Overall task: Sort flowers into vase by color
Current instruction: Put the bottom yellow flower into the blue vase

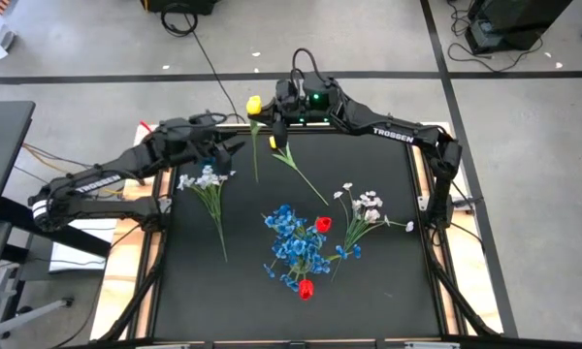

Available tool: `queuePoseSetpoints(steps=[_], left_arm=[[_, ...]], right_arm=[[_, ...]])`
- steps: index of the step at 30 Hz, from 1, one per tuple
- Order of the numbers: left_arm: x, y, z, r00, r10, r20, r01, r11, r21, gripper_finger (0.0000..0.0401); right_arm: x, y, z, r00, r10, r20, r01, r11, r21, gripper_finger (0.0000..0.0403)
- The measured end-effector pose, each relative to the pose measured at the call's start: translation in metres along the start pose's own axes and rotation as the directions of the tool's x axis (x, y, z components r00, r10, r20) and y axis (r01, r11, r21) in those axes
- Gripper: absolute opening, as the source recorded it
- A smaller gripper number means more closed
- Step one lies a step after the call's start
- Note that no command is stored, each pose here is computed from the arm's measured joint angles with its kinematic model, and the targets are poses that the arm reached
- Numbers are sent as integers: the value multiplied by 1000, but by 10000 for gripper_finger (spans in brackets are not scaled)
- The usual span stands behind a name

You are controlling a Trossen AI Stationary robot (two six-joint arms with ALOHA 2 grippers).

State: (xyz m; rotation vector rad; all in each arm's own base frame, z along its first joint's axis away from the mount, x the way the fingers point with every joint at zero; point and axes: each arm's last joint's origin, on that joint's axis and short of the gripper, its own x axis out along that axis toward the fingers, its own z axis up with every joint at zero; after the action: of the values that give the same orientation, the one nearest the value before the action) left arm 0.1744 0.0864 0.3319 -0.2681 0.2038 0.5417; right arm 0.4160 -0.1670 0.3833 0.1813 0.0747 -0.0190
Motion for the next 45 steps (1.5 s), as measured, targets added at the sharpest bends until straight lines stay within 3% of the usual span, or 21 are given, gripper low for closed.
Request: queuePoseSetpoints(steps=[6,11,19,24,34,41,45], left_arm=[[10,2,-16,993,-77,86,78,997,-13,215],[22,4,-29,993,-95,76,96,995,-7,215],[44,0,-25,973,-149,177,148,989,17,208],[53,0,-30,975,-159,153,159,987,8,163],[50,9,-24,975,-114,193,119,993,-12,20],[48,11,-23,976,-102,194,98,995,27,13],[35,16,-16,970,-19,244,17,1000,12,13]], right_arm=[[0,0,0,1000,2,-2,-2,1000,13,11],[0,0,0,1000,2,-2,-2,1000,13,11],[0,0,0,1000,2,-3,-2,1000,23,11],[0,0,-1,1000,1,-7,-1,999,34,11],[-1,0,-1,1000,-7,-15,7,999,38,13],[-3,-3,-5,998,-16,-60,18,999,28,90],[-15,-9,1,994,-59,-92,63,997,42,151]])
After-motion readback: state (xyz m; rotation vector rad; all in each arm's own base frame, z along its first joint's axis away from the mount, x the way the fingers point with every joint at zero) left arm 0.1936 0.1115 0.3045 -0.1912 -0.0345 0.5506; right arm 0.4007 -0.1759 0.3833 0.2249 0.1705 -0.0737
